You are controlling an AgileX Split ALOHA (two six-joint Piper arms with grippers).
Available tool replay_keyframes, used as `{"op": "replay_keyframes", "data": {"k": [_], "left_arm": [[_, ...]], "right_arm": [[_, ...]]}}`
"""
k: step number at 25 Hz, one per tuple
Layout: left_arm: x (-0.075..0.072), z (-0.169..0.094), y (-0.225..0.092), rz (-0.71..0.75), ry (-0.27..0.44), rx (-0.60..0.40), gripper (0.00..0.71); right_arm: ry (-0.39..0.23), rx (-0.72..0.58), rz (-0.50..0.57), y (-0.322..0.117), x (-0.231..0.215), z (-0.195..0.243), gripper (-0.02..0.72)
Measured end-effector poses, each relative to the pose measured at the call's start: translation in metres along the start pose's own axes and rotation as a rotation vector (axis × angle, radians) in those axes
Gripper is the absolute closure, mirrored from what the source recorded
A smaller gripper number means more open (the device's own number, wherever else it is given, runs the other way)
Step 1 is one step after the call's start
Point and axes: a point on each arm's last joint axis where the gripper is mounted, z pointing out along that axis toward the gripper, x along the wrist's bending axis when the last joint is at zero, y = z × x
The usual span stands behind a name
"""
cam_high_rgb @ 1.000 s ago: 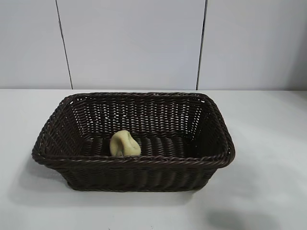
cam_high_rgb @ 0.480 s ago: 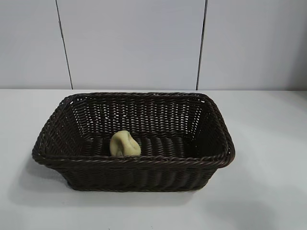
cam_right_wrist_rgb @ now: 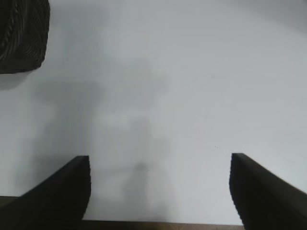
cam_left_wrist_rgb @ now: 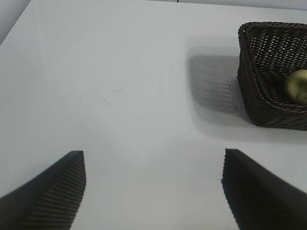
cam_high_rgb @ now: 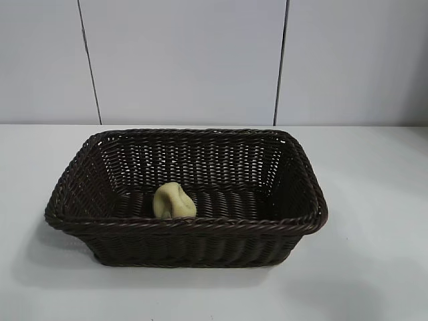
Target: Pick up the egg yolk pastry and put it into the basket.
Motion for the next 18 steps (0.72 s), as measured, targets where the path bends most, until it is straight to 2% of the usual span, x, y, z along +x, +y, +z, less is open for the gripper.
{"op": "replay_keyframes", "data": {"k": [5,18], "left_arm": [[0.000,0.000,0.000,0.000,0.000,0.000,0.139],[0.000,0.000,0.000,0.000,0.000,0.000,0.139]], "right_arm": [[0.007,-0.156,0.004,-0.014,-0.001,-0.019,0.134],[0.007,-0.160,0.004,-0.015,-0.001,-0.020,0.134]]}}
